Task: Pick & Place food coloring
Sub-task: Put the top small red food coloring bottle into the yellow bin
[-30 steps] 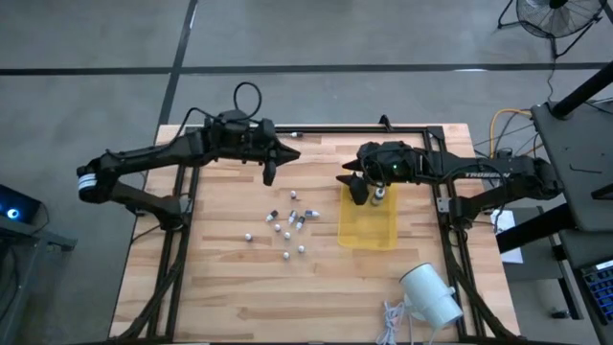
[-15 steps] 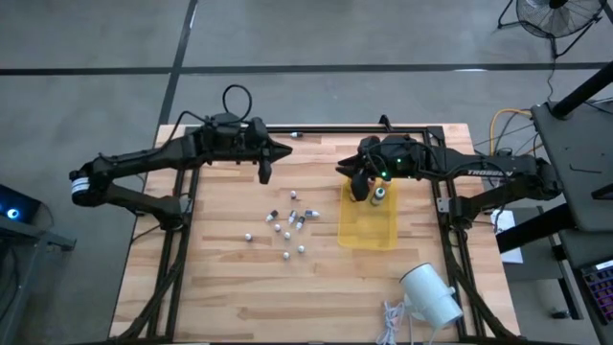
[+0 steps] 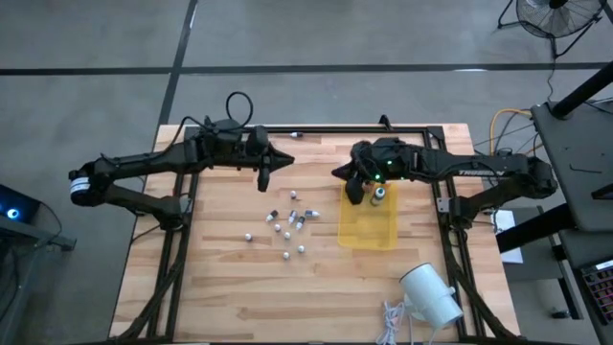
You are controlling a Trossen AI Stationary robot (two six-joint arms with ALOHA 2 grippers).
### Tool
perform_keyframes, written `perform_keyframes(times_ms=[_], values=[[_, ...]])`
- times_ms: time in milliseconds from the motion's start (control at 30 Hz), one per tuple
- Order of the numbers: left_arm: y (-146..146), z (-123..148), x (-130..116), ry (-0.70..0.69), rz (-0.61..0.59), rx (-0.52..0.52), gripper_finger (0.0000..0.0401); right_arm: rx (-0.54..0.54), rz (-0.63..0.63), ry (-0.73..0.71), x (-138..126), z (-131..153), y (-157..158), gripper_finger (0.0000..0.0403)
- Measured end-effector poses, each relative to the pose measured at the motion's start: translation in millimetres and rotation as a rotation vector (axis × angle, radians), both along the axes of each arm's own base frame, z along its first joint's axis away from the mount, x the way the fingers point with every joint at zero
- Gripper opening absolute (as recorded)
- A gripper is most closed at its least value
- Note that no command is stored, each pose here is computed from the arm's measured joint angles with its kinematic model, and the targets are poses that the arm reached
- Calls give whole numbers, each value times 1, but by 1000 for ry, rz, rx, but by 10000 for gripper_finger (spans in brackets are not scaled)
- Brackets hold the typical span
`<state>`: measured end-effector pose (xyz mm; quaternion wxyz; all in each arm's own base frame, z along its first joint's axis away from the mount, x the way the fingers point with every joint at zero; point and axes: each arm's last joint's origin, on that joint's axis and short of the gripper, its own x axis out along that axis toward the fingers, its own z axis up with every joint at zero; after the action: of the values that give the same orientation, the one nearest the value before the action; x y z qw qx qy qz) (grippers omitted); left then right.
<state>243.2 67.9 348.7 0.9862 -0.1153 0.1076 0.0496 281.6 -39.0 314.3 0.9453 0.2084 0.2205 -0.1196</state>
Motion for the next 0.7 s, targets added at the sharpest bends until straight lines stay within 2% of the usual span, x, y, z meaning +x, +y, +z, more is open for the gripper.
perform_keyframes(times_ms=[67, 300, 467, 700], values=[[-2, -2, 0, 3, -41, -16, 0, 18, 25, 30, 8, -8, 2, 9], [-7, -11, -8, 22, -57, -31, 0, 60, 104, 86, 42, -21, 2, 9], [-10, -18, -19, 25, -56, -32, 0, -3, 141, 87, 65, -15, -1, 9], [-13, -24, -31, 14, -51, -33, 0, -52, 162, 143, 80, -6, -5, 9]])
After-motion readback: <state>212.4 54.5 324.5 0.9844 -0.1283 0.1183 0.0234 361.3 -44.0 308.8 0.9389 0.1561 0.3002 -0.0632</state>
